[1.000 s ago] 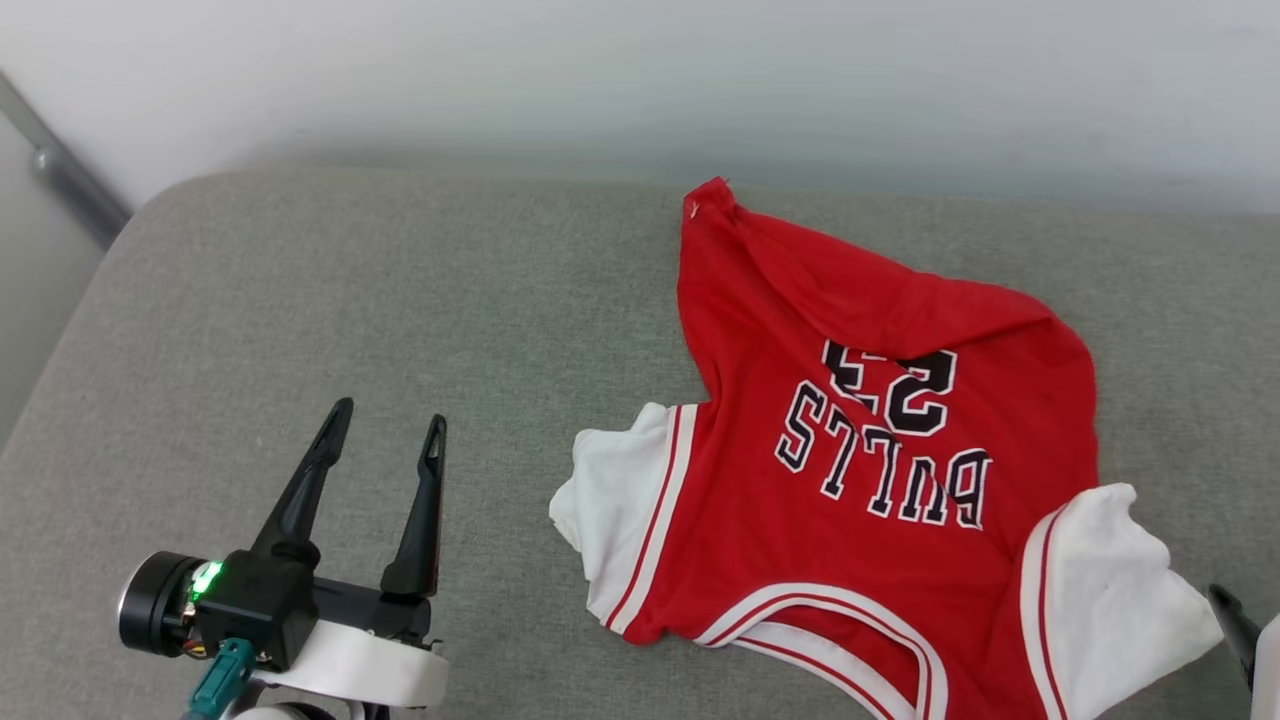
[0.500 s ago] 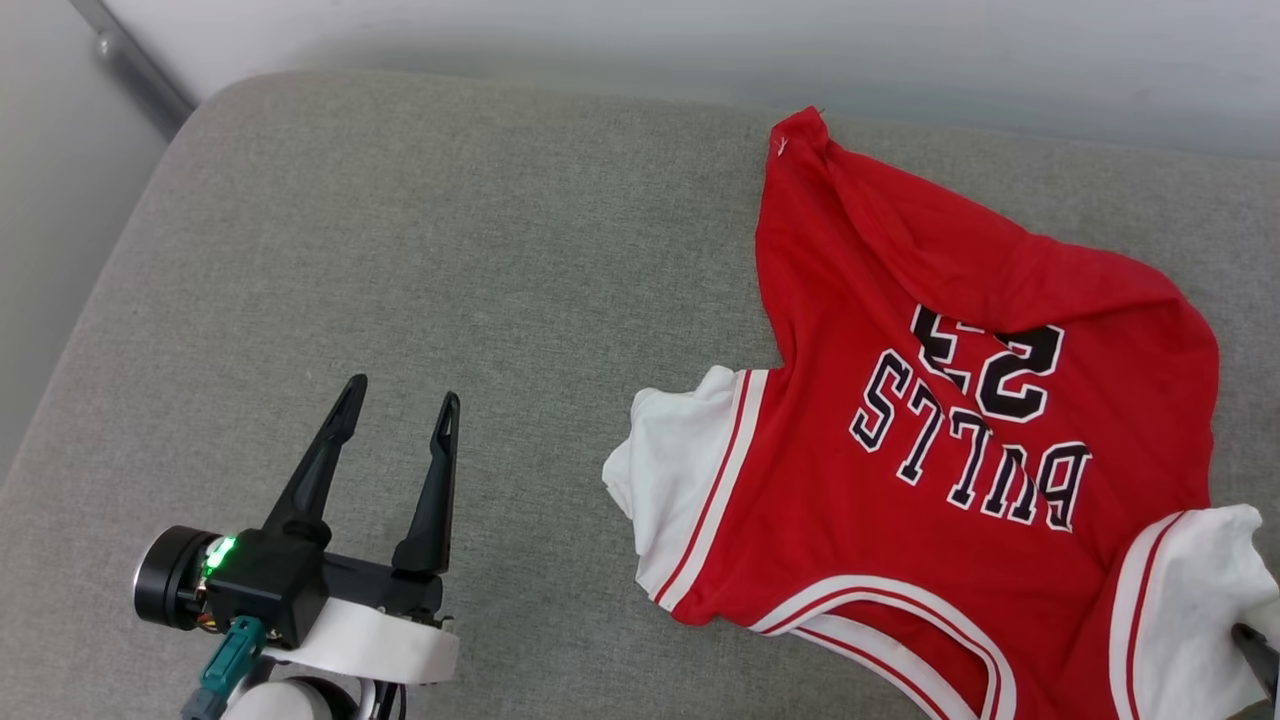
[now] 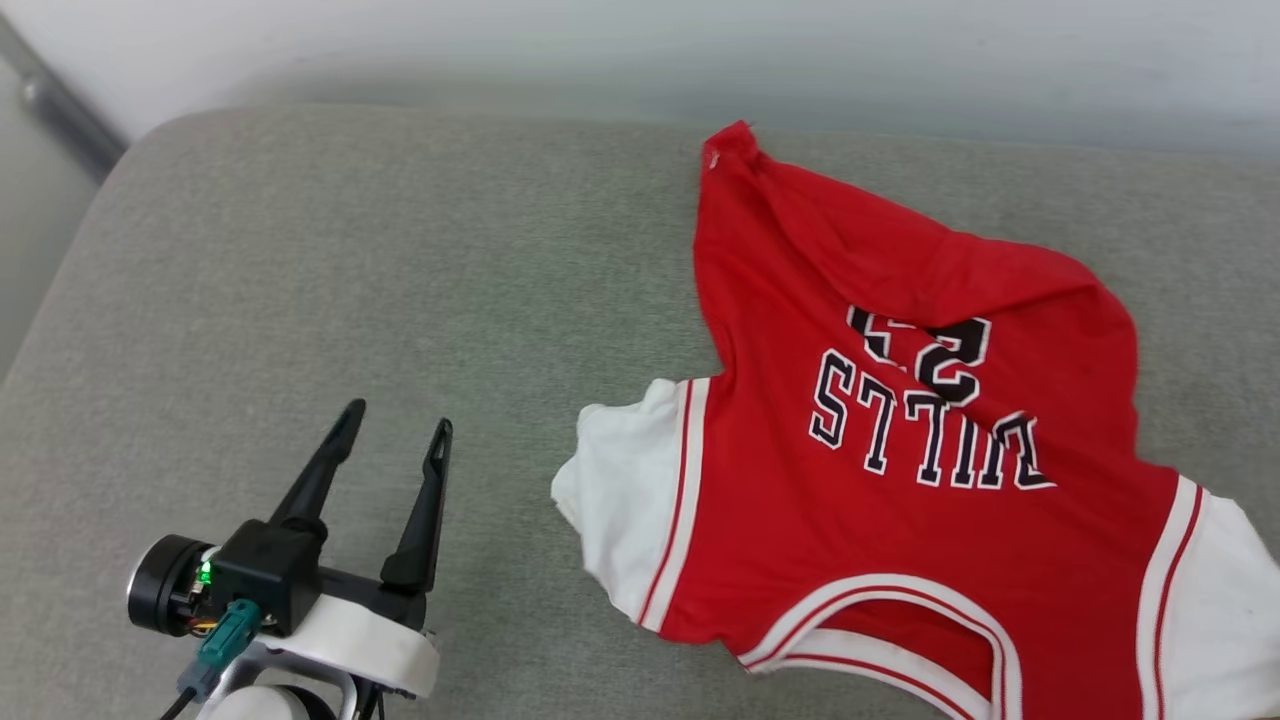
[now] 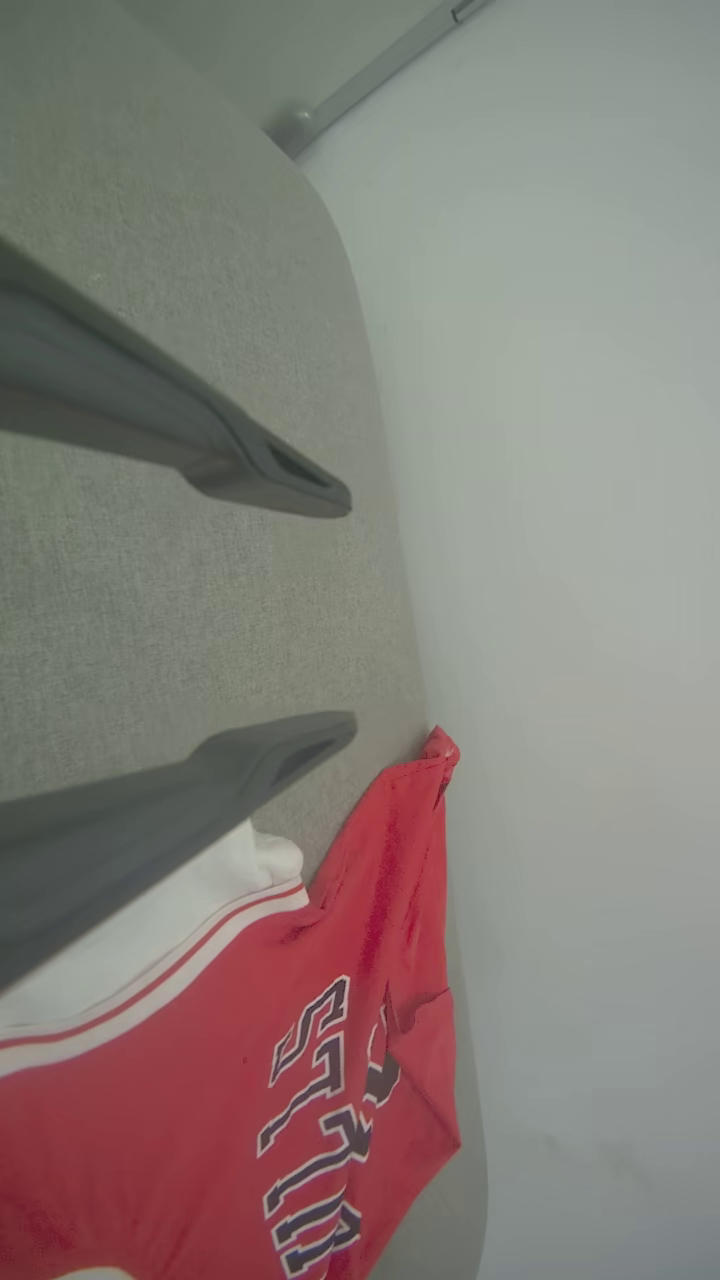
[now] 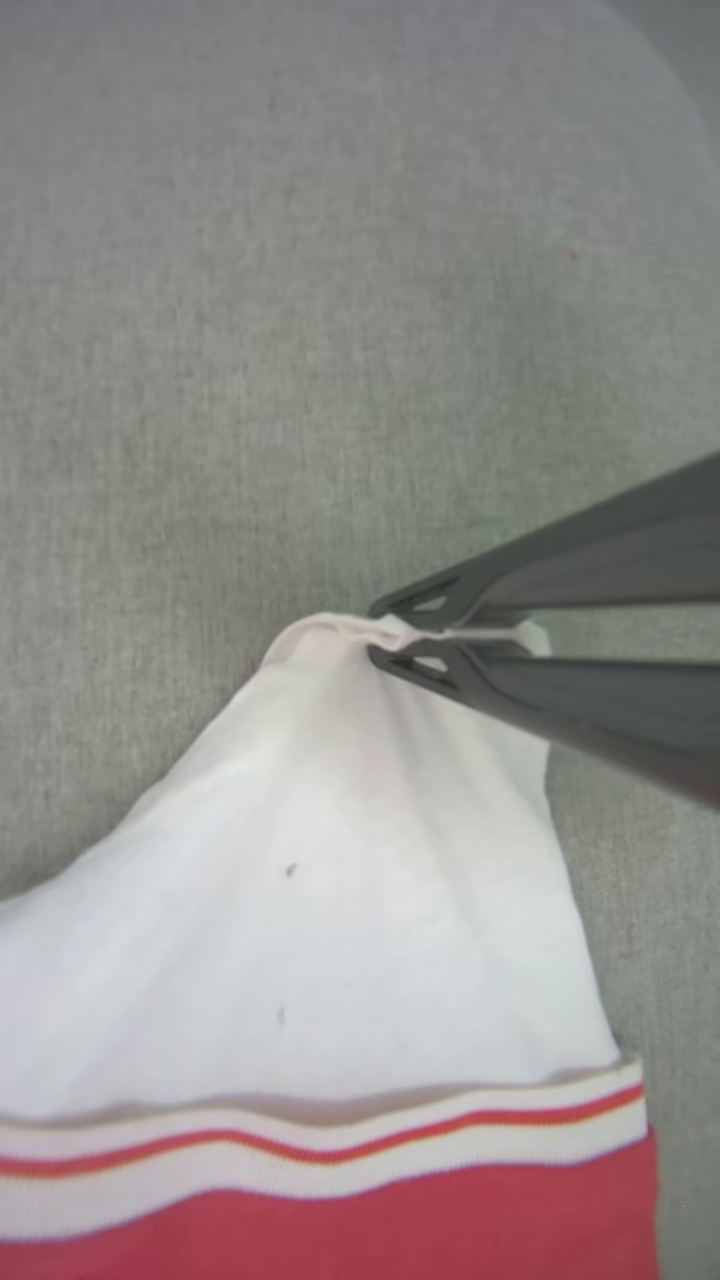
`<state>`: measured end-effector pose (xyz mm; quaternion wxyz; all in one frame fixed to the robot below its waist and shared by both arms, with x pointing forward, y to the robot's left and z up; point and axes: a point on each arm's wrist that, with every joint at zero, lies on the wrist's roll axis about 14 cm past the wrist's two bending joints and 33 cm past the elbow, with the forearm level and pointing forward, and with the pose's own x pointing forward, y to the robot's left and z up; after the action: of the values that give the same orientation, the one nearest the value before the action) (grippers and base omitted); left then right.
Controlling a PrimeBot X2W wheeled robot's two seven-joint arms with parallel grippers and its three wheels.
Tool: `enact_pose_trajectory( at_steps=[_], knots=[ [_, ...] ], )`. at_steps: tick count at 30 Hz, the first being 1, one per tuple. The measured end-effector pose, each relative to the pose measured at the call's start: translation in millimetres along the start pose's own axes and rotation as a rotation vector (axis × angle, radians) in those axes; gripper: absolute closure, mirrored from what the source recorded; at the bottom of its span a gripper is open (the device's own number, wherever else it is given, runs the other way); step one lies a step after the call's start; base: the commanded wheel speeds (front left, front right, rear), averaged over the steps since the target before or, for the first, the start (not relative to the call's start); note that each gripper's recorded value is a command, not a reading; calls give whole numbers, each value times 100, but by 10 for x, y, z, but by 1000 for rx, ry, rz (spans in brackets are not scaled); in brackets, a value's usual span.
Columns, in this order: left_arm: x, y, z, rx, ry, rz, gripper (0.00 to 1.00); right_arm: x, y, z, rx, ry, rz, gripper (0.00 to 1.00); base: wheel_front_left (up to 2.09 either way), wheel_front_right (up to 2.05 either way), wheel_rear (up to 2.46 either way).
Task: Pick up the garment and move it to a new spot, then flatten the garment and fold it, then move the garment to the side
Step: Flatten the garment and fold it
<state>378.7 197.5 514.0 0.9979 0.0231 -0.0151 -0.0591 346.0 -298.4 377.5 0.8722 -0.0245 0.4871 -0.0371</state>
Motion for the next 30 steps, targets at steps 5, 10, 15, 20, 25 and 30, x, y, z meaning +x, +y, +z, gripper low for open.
enact_pose_trajectory(
  at_steps=[5,10,15,20,25,30],
  knots=[
    [49,-220,-222,-21,150,-107,0,-239,-322,-61,46,-15,-76,100,0,0,0],
    [6,-490,-590,-42,378,-223,0,-371,-366,-289,67,47,-80,100,0,0,0],
    [-136,-756,-891,-34,595,-372,0,-418,-380,-325,81,49,-88,100,0,0,0],
    [-32,-794,-927,-10,671,-410,0,-401,-339,-344,88,57,-80,100,0,0,0],
    [18,-807,-1052,7,749,-419,0,-367,-286,-321,92,54,-69,100,0,0,0],
    [50,-806,-1194,18,803,-411,0,-329,-250,-333,95,59,-62,100,0,0,0]
  ],
)
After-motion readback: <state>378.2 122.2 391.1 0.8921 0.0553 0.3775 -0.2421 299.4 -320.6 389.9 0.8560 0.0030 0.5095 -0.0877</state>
